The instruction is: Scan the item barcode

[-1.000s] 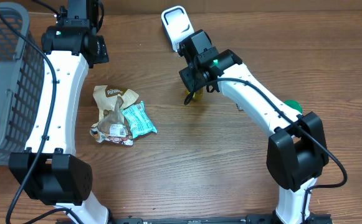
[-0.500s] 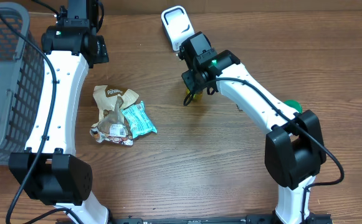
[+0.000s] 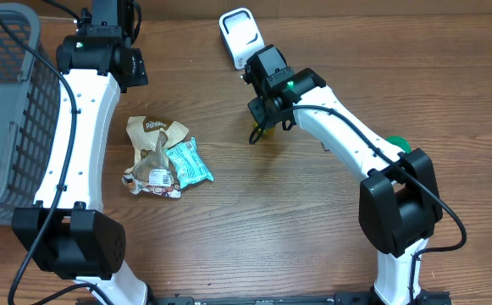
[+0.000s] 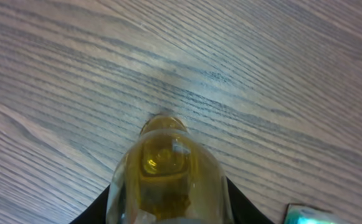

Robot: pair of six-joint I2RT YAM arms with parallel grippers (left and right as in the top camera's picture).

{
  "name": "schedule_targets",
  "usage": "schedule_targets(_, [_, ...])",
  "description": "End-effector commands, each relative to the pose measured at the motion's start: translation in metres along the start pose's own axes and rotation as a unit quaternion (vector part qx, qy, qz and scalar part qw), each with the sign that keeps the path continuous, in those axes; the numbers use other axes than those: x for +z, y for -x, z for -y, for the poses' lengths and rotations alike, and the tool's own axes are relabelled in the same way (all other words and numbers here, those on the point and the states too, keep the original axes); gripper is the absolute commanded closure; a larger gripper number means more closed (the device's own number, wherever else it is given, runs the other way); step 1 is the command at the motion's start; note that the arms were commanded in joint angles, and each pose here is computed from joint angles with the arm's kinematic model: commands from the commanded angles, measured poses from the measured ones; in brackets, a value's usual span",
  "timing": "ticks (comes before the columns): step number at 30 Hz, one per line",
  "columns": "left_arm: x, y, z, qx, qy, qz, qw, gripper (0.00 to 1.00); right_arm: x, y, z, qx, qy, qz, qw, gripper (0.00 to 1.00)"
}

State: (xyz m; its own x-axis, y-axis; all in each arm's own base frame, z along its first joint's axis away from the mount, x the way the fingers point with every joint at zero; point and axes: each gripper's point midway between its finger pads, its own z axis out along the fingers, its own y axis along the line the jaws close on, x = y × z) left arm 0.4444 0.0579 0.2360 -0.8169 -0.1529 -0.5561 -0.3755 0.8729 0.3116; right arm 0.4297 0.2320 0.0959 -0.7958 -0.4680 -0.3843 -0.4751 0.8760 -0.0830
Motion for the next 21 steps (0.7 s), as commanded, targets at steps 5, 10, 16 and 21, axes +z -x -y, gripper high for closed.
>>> schedule_targets(5, [-0.012,0.008,-0.004,-0.002,0.001,0.018,1.0,0.0,-0.096,0.087,0.015,0.023,-0.018,0.157,0.987,0.76])
schedule_targets(10, [-0.012,0.008,-0.004,-0.002,0.001,0.017,1.0,0.0,-0.131,0.136,0.019,-0.062,-0.044,0.257,0.963,0.78])
schedule_targets(16, [-0.012,0.008,-0.004,-0.002,0.001,0.018,1.0,0.0,-0.121,0.177,0.018,-0.211,-0.107,0.319,0.918,0.85])
schedule_targets(21, [-0.012,0.008,-0.004,-0.002,0.001,0.018,1.0,0.01,-0.105,0.207,0.029,-0.242,-0.148,0.365,0.887,0.85])
